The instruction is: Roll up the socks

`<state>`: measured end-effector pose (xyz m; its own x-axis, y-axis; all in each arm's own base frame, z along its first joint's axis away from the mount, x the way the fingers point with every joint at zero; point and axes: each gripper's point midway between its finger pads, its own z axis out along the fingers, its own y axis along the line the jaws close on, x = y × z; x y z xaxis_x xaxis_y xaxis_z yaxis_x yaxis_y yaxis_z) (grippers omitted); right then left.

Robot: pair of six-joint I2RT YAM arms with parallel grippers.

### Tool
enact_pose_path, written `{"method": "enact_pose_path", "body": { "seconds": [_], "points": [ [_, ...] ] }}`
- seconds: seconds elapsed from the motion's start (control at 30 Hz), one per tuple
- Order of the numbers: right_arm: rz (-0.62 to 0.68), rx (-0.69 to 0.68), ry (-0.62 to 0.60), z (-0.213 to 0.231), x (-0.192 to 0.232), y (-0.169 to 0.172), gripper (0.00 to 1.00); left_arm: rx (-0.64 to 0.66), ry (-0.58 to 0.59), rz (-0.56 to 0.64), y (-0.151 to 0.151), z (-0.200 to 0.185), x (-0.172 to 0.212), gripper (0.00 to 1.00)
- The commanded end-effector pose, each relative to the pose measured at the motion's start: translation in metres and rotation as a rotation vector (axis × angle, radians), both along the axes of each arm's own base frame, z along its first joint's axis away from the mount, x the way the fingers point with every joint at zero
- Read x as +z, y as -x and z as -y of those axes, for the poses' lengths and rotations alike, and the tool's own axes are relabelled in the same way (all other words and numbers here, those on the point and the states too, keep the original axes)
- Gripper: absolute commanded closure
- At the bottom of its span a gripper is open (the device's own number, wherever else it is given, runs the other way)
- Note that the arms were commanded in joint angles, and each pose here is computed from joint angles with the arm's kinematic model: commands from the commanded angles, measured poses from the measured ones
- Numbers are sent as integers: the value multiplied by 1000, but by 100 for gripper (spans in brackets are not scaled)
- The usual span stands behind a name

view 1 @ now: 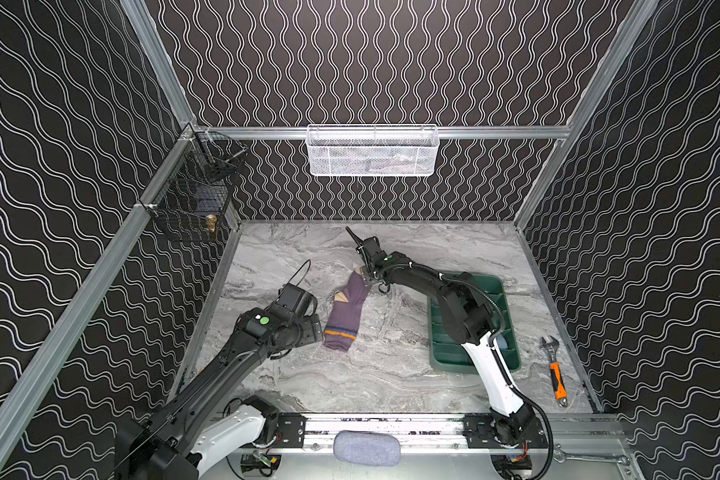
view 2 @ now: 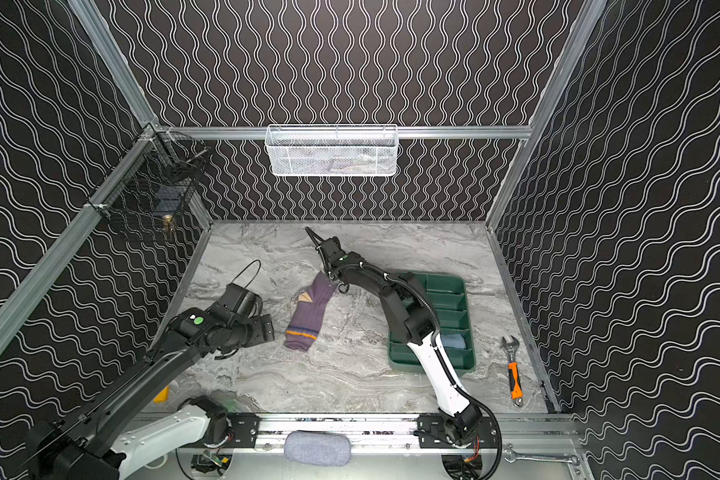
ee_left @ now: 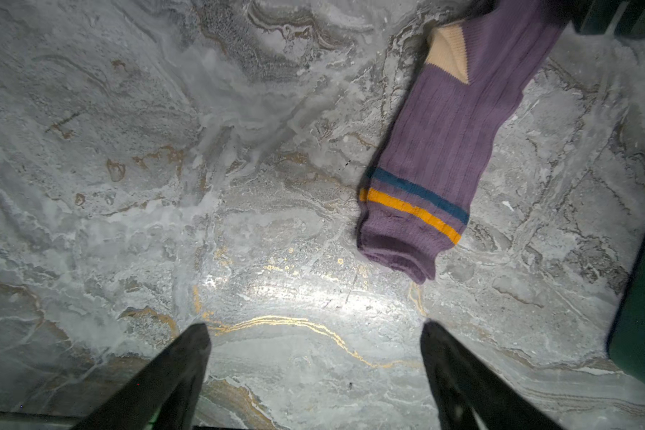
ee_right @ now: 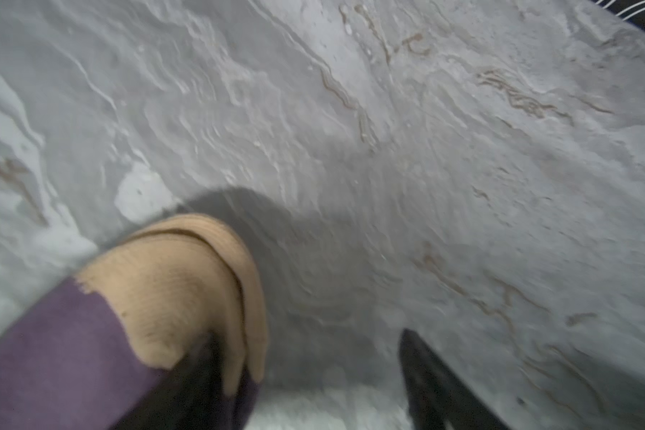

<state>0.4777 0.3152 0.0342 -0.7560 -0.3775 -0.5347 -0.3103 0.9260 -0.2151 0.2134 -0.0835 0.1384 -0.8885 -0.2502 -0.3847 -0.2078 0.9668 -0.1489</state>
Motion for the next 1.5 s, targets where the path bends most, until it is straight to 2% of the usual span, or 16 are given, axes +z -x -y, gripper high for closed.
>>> {"method": "enact_pose_path", "body": {
  "seconds": [0.0,0.13,0.23,0.37,0.47,0.53,0.63,0.73,0.83,1.07,1.23,1.3,1.47],
  "points": [
    [-33,58,58,10,30,33,13,-24,-25,31,-4,-3,16,7],
    [85,318,-104,-41,95,103,10,-19,-22,105,-8,-6,47,7],
    [78,472,-193,-74,113,171,8,-7,-35,152,-6,-13,66,6],
    [-20,497,-230,-96,104,224,8,33,-58,201,-1,-27,84,5],
    [-126,534,-368,-123,98,249,8,71,-59,250,3,-35,95,5],
    [-186,561,-476,-144,92,259,8,106,-67,293,5,-44,103,5],
    [-259,576,-551,-165,73,265,8,125,-67,356,9,-52,112,5],
    [-324,549,-551,-173,43,266,8,122,-52,396,14,-55,114,4],
    [-401,517,-525,-171,15,269,8,117,-46,383,19,-55,107,4],
    [-467,508,-506,-128,-1,299,8,75,-64,353,18,-52,97,3],
    [-526,578,-433,-66,-5,338,10,-77,-57,366,8,-31,102,2],
    [-519,596,-389,-45,-5,346,10,-201,-28,390,4,-13,105,1],
    [-377,629,-396,-44,34,325,7,-436,47,450,-6,27,110,1]
  ]
}}
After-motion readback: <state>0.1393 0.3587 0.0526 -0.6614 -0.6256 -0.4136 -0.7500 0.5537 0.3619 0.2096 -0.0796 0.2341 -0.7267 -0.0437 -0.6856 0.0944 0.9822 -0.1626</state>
